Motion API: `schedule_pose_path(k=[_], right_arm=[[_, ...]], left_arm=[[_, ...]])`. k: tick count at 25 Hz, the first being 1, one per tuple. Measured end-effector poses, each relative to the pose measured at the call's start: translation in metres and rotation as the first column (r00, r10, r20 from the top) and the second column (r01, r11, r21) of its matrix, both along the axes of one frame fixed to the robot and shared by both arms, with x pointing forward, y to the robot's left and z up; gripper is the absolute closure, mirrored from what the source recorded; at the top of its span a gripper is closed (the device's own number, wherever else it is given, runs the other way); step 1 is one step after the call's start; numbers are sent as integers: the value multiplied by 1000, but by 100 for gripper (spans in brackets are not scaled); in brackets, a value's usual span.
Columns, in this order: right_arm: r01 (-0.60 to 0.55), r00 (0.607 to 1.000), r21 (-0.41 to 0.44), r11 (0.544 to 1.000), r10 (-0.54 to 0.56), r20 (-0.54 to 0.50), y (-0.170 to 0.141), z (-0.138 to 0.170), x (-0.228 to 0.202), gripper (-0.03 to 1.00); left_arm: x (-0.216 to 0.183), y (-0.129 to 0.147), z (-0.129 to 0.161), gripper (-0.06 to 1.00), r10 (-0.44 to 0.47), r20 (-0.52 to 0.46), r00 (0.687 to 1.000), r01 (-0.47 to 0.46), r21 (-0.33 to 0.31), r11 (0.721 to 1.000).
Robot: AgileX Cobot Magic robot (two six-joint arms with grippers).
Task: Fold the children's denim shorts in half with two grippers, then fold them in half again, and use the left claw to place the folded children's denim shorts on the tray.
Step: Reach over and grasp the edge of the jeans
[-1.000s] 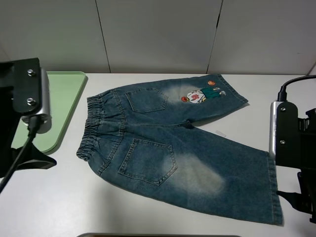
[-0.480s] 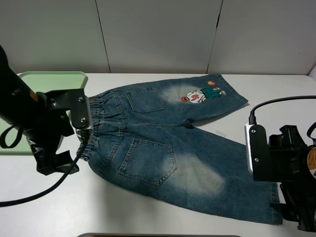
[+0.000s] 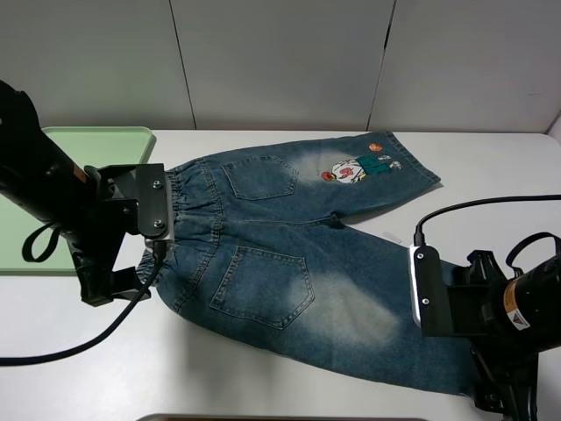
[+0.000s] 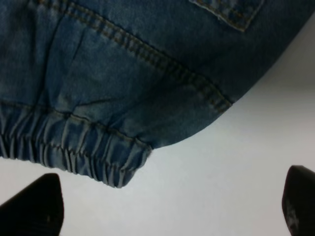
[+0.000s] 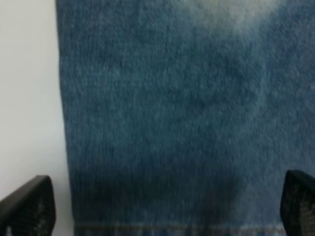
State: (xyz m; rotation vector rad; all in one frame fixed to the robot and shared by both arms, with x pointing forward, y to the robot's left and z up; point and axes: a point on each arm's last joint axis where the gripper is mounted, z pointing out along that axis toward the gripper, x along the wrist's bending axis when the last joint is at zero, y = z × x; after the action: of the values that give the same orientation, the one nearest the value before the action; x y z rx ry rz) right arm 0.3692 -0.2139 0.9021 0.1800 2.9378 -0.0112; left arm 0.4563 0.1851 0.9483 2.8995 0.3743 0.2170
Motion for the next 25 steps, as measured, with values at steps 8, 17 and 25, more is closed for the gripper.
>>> schedule_pose_path(k=[8, 17, 25], right_arm=[[14, 999, -10, 1000, -15, -53, 3, -12, 1, 27], [4, 998, 3, 1000, -4, -62, 7, -23, 3, 27], [-9, 993, -36, 999, 4, -121, 8, -39, 4, 27]], left_arm=[[3, -1, 1, 7, -22, 42, 999, 23, -8, 1000], [8, -3, 2, 7, -14, 100, 995, 17, -27, 999], [13, -5, 4, 7, 15, 144, 989, -6, -65, 998]])
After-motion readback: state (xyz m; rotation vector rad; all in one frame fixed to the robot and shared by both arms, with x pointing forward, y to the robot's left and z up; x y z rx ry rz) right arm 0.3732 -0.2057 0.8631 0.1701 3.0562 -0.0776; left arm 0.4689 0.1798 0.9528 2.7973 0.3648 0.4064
